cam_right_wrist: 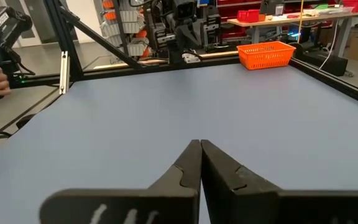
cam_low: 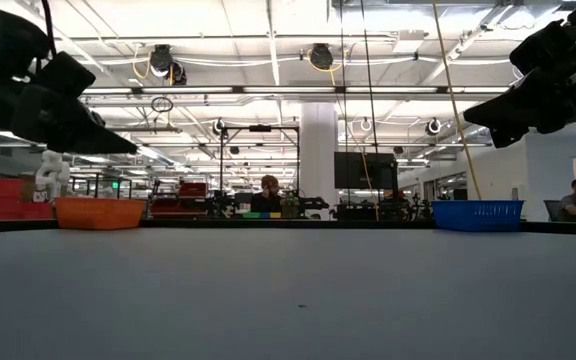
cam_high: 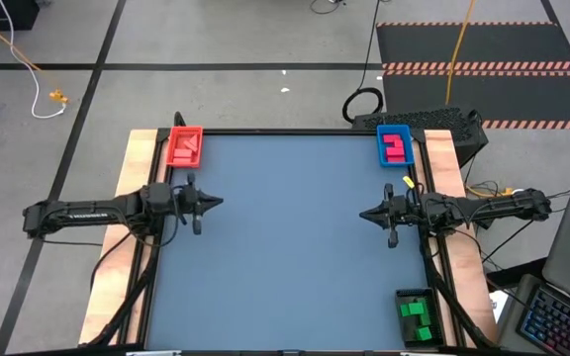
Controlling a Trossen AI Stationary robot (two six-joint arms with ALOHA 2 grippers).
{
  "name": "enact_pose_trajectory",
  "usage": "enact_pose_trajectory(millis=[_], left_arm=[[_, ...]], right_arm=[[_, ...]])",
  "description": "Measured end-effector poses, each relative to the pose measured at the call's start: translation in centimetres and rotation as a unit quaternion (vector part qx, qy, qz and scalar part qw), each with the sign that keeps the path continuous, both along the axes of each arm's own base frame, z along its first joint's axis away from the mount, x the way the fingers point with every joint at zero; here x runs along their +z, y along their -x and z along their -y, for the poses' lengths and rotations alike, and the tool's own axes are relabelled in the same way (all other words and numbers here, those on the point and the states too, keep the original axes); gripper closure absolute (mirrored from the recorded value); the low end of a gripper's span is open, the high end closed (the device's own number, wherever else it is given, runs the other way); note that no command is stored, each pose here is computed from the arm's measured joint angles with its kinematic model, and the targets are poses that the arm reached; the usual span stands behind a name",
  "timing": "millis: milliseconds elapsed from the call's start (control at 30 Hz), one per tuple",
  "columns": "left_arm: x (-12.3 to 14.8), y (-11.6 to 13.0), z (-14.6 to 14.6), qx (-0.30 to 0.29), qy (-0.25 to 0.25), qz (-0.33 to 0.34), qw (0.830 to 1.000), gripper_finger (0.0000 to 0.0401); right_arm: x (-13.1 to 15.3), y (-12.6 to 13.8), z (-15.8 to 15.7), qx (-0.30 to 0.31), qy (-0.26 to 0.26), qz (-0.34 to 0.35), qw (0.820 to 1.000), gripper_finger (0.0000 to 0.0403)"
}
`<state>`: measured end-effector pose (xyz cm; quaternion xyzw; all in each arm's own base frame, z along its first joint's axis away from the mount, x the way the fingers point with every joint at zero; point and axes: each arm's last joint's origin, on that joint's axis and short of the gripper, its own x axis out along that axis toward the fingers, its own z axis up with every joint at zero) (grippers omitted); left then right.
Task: Sort & place blocks by color
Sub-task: Return to Home Position
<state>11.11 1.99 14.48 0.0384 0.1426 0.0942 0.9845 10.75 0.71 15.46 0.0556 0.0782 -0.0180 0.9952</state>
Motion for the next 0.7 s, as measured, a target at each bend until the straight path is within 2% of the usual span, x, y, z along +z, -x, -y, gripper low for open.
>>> enact_pose_trajectory(millis=[167,700], left_arm=[[0.71,-0.17,-0.04,0.004,0.003,0.041,0.999,0.0377],[0.75,-0.18,-0.03,0.003,0.004,0.043,0.999,0.0375]], right_arm=[[0.0,0.0,0.0,0.0,0.0,0.0,1.0,0.0403],[0.04,-0.01,0.0,-0.001,0.0,0.002,1.0,0.0403]])
